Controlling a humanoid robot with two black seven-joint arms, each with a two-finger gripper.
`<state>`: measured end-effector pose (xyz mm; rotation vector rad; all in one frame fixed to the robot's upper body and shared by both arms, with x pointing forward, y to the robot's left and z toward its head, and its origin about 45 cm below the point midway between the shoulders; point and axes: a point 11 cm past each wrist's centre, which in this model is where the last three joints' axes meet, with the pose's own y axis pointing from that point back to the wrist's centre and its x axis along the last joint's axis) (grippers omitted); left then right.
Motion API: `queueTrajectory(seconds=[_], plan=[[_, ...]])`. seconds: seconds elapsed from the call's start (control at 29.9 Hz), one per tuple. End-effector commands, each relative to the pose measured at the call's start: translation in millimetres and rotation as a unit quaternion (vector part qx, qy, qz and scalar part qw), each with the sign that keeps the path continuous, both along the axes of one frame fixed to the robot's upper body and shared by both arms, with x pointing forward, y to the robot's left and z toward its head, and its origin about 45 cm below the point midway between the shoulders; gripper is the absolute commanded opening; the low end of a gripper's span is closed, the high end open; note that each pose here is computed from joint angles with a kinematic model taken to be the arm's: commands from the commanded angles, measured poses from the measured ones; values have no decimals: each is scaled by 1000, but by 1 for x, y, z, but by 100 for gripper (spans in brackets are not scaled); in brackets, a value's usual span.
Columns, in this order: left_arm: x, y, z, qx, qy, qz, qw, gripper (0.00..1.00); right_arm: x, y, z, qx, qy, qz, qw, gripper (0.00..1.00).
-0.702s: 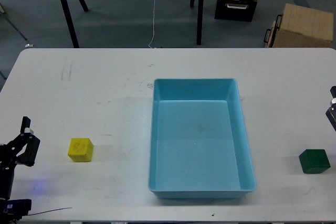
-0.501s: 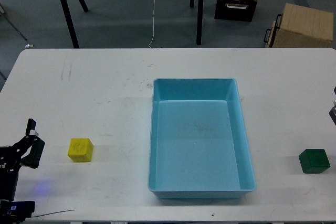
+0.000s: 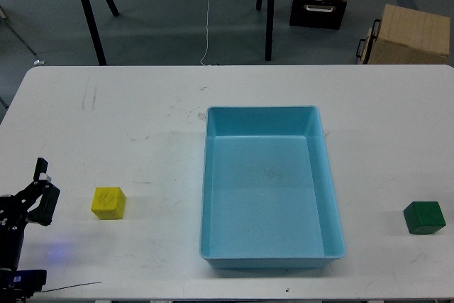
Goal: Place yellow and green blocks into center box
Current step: 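Move the right gripper down toward the dark green cube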
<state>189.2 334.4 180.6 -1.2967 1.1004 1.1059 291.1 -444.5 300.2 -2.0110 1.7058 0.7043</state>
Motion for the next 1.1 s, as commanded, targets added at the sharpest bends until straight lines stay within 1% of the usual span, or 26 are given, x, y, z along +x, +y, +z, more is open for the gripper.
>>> queueTrajectory(seconds=[0.0, 0.13, 0.2, 0.3, 0.4, 0.47, 0.6, 0.7, 0.77, 0.94, 1.07], plan=[[-1, -2, -1, -6, 1, 3, 1000, 100, 34, 26, 20, -176, 40, 69, 981, 100], [-1, -2, -2, -7, 1, 5, 1000, 100, 59, 56, 31, -328, 45, 137, 934, 100], [0, -2, -2, -7, 0, 4, 1000, 100, 65, 65, 30, -382, 59, 165, 907, 100], [1, -3, -1, -8, -2, 4, 1000, 100, 67, 74, 26, -458, 87, 209, 860, 100], [2, -4, -1, -10, -3, 4, 1000, 100, 64, 82, 26, -533, 86, 278, 795, 100], [2, -5, -2, -13, -4, 5, 1000, 100, 55, 83, 7, -576, 109, 325, 742, 100], [2, -9, -3, -17, -2, 1, 1000, 100, 28, 53, -30, -660, 170, 359, 638, 100], [4, -18, -4, -24, -1, -10, 1000, 100, 7, 35, -53, -712, 188, 387, 555, 100], [5, -20, -4, -25, -2, -14, 1000, 100, -8, 29, -68, -722, 200, 410, 521, 100], [7, -21, -4, -25, -4, -16, 1000, 100, -25, 34, -89, -713, 212, 442, 501, 100], [7, -20, -5, -23, -2, -16, 1000, 100, -30, 53, -109, -700, 207, 472, 494, 100]])
